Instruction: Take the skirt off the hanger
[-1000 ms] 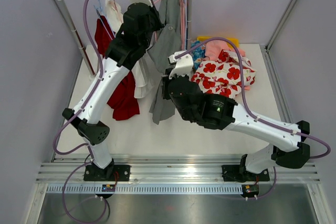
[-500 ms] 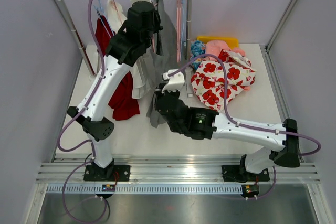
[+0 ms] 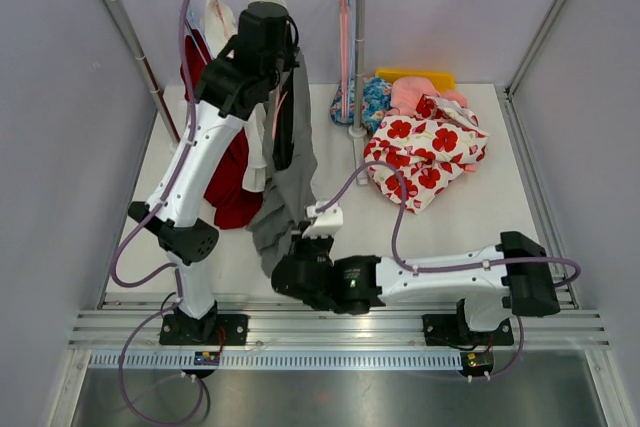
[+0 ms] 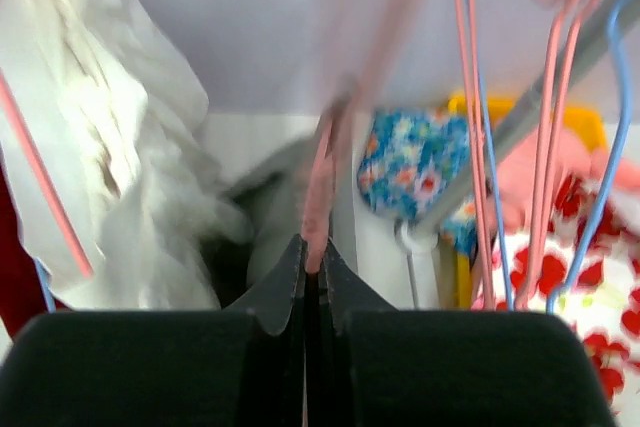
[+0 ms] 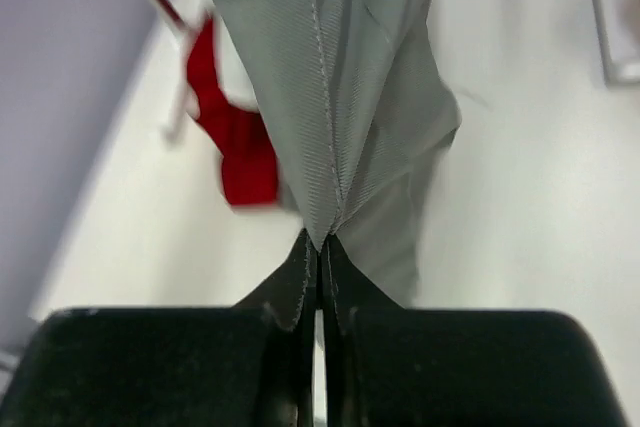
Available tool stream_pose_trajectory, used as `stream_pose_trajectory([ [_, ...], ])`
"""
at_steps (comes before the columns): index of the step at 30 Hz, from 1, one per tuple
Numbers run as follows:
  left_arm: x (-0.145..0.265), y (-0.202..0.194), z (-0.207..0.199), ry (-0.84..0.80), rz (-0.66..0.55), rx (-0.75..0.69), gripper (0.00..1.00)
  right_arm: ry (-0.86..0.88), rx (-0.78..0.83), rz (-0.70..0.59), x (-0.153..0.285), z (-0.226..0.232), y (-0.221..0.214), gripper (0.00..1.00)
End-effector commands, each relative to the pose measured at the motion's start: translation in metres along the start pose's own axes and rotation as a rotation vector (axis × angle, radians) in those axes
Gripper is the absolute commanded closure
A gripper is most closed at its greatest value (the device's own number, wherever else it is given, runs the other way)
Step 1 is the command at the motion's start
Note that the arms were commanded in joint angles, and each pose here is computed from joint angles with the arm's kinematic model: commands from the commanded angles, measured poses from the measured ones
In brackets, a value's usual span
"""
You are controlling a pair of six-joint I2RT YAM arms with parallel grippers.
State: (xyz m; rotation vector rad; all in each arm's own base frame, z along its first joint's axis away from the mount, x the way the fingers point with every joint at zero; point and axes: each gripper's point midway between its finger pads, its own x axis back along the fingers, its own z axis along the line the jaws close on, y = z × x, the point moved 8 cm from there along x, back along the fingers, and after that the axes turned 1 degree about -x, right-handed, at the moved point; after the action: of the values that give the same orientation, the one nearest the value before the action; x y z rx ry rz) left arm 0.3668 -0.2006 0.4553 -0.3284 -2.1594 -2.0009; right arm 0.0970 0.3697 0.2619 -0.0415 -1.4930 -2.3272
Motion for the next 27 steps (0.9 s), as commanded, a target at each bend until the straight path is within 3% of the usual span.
stream_pose_trajectory([
  [1, 0.041, 0.154, 0.052, 0.069, -0.696, 0.333, 1.00, 0.006, 0.345, 0.277, 0.059, -0.049, -0.097, 1.00],
  [8, 0.045, 0.158, 0.065, 0.023, -0.698, 0.356, 1.00, -0.057, 0.415, 0.333, 0.070, -0.077, -0.141, 1.00],
  [10, 0.063, 0.160, 0.066, -0.035, -0.690, 0.363, 1.00, -0.058, 0.437, 0.293, 0.068, -0.076, -0.136, 1.00],
  [12, 0.064, 0.143, 0.064, -0.058, -0.599, 0.347, 1.00, -0.090, 0.446, 0.238, 0.057, -0.074, -0.120, 1.00],
  [13, 0.091, 0.145, 0.069, -0.112, -0.601, 0.352, 1.00, -0.099, 0.492, 0.228, 0.049, -0.074, -0.112, 1.00],
  [15, 0.095, 0.116, 0.069, -0.141, -0.472, 0.339, 1.00, -0.105, 0.445, 0.170, 0.031, -0.063, -0.085, 1.00],
  [16, 0.121, 0.114, 0.073, -0.197, -0.458, 0.344, 1.00, -0.092, 0.518, 0.156, 0.025, -0.063, -0.073, 1.00],
  [18, 0.127, 0.078, 0.071, -0.242, -0.313, 0.312, 1.00, -0.086, 0.420, 0.100, 0.000, -0.054, -0.035, 1.00],
  [22, 0.167, 0.020, 0.057, -0.401, -0.090, 0.206, 1.00, -0.049, 0.414, 0.041, -0.043, -0.057, 0.045, 1.00],
  [25, 0.185, -0.016, 0.062, -0.400, 0.009, 0.162, 1.00, -0.112, 0.433, -0.002, -0.059, -0.060, 0.091, 1.00],
  [27, 0.194, -0.026, 0.070, -0.388, 0.013, 0.152, 1.00, -0.173, 0.454, -0.043, -0.053, -0.064, 0.110, 1.00],
])
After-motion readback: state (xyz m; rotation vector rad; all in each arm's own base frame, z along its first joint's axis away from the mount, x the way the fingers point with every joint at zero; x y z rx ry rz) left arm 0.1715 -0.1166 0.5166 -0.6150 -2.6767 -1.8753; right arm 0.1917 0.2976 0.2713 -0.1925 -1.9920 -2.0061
